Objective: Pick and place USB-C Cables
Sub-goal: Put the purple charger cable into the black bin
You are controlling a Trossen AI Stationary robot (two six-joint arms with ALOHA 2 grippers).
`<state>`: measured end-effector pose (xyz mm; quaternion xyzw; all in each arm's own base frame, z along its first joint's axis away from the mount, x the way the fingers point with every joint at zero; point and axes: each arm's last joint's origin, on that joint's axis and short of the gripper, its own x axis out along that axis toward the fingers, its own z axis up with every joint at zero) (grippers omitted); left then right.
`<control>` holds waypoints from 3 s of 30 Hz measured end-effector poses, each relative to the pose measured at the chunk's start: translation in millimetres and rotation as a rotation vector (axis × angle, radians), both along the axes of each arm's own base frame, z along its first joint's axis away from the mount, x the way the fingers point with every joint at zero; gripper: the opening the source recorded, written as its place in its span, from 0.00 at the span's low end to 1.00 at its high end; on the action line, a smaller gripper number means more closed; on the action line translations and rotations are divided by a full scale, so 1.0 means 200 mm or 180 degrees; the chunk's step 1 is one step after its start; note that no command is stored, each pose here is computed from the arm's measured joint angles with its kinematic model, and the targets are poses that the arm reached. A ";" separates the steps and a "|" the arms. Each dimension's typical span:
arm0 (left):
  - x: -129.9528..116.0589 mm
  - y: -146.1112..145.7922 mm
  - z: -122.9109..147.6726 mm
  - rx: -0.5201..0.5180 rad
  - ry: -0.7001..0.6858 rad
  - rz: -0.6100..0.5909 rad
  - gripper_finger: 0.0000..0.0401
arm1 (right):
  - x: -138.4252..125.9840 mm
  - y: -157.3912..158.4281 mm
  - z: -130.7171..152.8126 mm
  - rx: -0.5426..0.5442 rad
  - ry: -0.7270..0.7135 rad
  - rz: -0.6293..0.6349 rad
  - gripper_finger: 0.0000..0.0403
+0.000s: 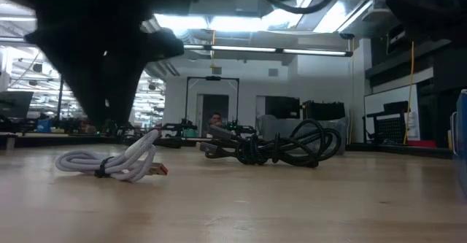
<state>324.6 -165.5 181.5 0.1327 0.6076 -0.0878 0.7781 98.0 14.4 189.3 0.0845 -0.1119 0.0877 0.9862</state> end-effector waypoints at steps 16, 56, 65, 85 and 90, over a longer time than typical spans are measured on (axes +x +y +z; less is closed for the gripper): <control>-0.04 0.01 -0.17 -0.0266 -0.0095 -0.0024 0.25 | 0.01 0.00 -0.03 -0.0028 0.0215 0.0003 0.11; 0.50 0.95 0.53 0.0602 -0.1748 0.0662 0.02 | -0.01 0.03 0.03 -0.0301 -0.0259 0.0526 0.11; 0.58 1.43 0.57 0.0558 -0.2741 0.0832 0.02 | -0.02 0.03 0.04 -0.0335 -0.0388 0.0614 0.11; 0.85 1.69 0.18 0.0042 -0.1938 0.1538 0.16 | -0.02 0.03 0.04 -0.0242 -0.0335 0.0646 0.11; 0.84 1.69 0.17 -0.0011 -0.1810 0.1622 0.21 | -0.02 0.03 0.04 -0.0245 -0.0326 0.0646 0.11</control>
